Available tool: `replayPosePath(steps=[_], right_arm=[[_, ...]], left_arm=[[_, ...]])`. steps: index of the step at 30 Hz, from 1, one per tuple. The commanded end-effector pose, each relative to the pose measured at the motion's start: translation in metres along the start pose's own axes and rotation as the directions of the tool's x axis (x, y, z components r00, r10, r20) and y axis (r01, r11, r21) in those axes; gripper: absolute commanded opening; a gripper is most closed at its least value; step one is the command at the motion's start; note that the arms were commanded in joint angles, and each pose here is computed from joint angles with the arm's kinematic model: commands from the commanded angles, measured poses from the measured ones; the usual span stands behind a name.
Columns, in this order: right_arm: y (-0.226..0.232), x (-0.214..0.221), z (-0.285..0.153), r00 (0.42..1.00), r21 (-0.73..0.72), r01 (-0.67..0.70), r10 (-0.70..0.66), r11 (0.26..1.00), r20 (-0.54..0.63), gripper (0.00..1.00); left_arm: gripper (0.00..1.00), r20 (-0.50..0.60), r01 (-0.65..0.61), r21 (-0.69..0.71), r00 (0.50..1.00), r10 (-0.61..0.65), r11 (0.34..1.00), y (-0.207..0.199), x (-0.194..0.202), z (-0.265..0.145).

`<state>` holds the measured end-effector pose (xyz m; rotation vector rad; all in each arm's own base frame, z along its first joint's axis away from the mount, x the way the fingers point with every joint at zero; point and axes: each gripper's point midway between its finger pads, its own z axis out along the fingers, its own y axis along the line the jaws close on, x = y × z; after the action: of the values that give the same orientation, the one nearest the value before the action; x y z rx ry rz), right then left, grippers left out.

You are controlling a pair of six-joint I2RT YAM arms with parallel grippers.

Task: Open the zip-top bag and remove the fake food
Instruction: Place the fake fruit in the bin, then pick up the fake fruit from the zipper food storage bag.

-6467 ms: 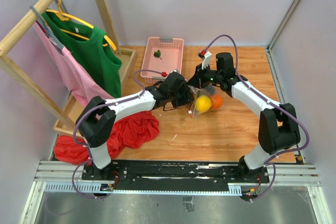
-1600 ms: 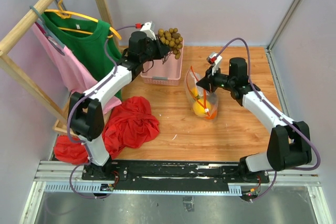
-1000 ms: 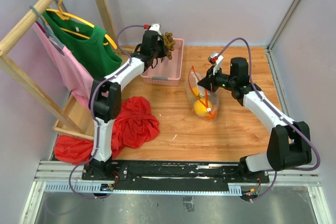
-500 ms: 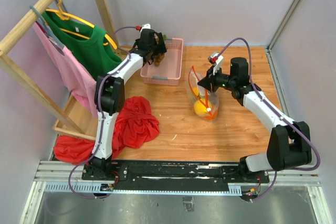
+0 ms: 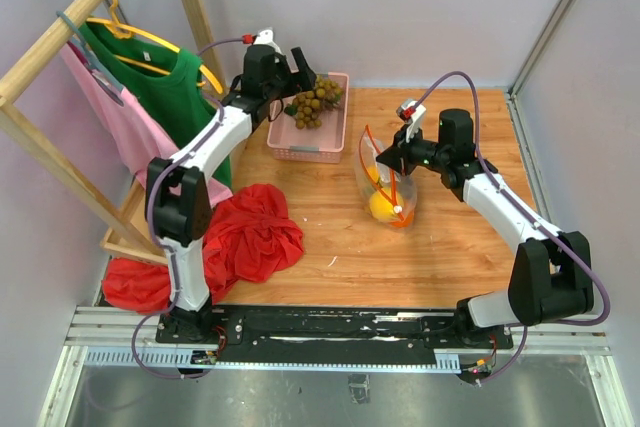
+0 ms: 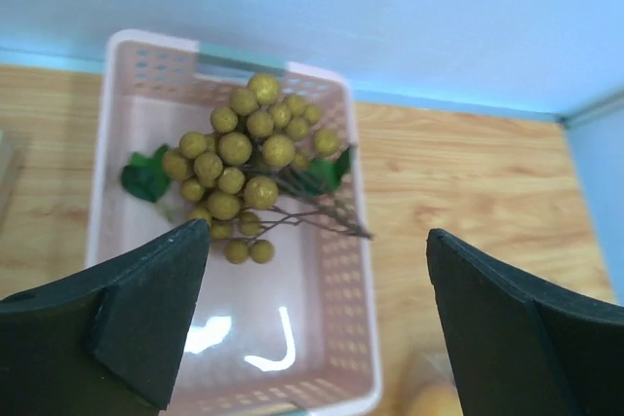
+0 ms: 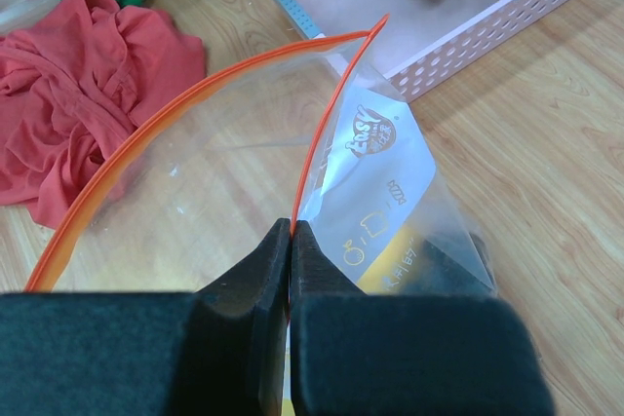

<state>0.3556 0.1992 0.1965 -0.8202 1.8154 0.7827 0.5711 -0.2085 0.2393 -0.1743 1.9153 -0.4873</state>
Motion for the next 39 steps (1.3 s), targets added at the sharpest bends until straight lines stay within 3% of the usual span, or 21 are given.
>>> replayPosePath(steps=[1,12,19,27,35,39], right_arm=[[-0.001,-0.024,-0.006,0.998,-0.002,0.02,-0.02,1.0,0.053,0.01],[-0.002,-0.024,-0.007,0.999,-0.001,0.013,-0.013,1.0,0.042,0.01],[-0.001,-0.026,-0.006,0.999,-0.012,0.007,-0.007,1.0,0.045,0.01],[0.002,-0.031,-0.004,0.998,-0.033,-0.008,0.01,0.999,0.054,0.01],[0.007,-0.036,-0.002,0.997,-0.046,-0.023,0.026,0.999,0.07,0.01],[0.01,-0.037,-0.001,0.996,-0.055,-0.037,0.041,0.998,0.078,0.01]], left_arm=[[0.95,0.04,0.029,0.248,0.998,-0.04,0.968,-0.054,-0.023,-0.042],[0.76,-0.08,0.118,0.423,0.992,-0.092,0.898,-0.117,0.012,-0.108],[0.5,-0.107,0.185,0.473,0.983,-0.152,0.861,-0.133,0.016,-0.158],[0.47,-0.14,0.231,0.614,0.973,-0.184,0.755,-0.165,0.012,-0.209],[0.42,-0.228,0.238,0.693,0.968,-0.106,0.68,-0.208,0.043,-0.215],[0.4,-0.258,0.228,0.703,0.964,-0.057,0.674,-0.221,0.066,-0.214]])
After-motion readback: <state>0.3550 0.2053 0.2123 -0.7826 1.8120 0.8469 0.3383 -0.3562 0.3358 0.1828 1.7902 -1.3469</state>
